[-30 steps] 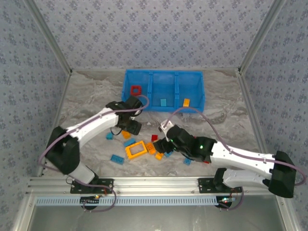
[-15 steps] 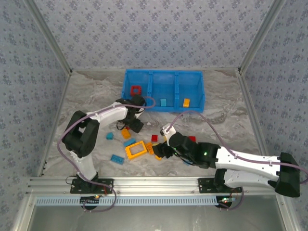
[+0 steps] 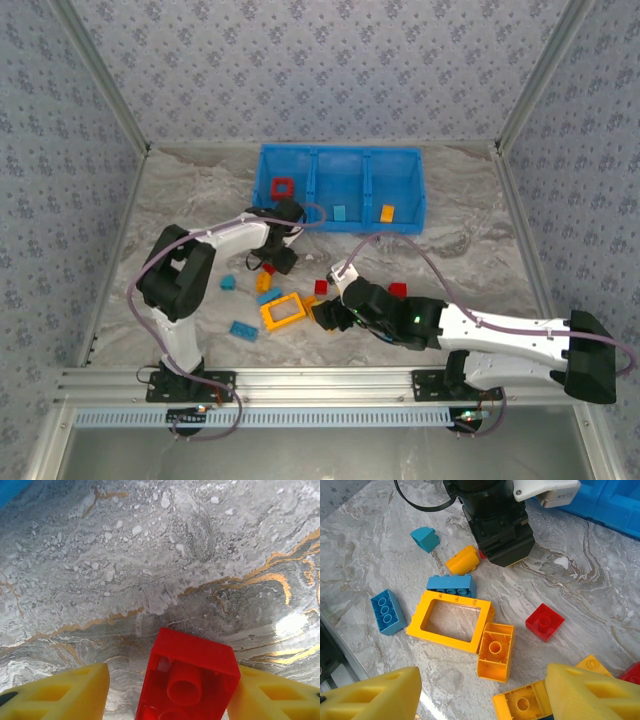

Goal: Sort the legos into containers by color

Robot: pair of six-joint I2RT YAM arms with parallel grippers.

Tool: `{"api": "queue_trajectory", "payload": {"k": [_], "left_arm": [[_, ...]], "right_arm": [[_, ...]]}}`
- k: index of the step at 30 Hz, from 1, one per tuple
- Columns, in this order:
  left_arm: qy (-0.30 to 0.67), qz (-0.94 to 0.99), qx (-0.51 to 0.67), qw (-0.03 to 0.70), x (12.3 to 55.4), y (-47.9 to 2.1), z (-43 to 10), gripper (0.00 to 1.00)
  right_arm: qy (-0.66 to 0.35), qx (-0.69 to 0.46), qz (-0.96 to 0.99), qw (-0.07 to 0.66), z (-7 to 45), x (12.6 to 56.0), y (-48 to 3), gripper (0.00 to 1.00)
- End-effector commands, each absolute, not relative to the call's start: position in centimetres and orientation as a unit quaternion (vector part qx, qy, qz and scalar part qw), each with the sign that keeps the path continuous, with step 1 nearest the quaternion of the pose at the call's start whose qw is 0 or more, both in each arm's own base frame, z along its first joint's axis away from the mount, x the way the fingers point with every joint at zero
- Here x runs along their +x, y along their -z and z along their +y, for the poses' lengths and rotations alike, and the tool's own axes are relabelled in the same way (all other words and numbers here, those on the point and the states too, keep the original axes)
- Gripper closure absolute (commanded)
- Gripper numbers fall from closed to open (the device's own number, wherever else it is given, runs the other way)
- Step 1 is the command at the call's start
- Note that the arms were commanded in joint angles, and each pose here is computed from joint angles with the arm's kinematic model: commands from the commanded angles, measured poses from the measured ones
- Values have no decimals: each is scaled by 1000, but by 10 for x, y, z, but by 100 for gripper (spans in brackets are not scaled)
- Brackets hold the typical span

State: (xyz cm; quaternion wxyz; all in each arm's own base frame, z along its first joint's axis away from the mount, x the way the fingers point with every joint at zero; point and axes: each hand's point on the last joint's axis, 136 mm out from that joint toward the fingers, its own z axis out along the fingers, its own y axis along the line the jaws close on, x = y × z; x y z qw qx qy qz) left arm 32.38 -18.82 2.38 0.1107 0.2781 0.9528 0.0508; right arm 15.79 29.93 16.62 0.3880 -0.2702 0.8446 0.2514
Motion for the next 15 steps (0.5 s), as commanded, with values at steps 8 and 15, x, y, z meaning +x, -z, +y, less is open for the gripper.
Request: {"api": "queue_trajectory", "payload": {"k": [8,15], "left_arm": [[-44,956,253,143,321,-34,-183,70],[-5,946,207,251,354,-123,-197,72]], "right_arm": [[-251,-252,844,402,301,164,-176,32],[-208,-224,831,464,299,199,-212,31]]}}
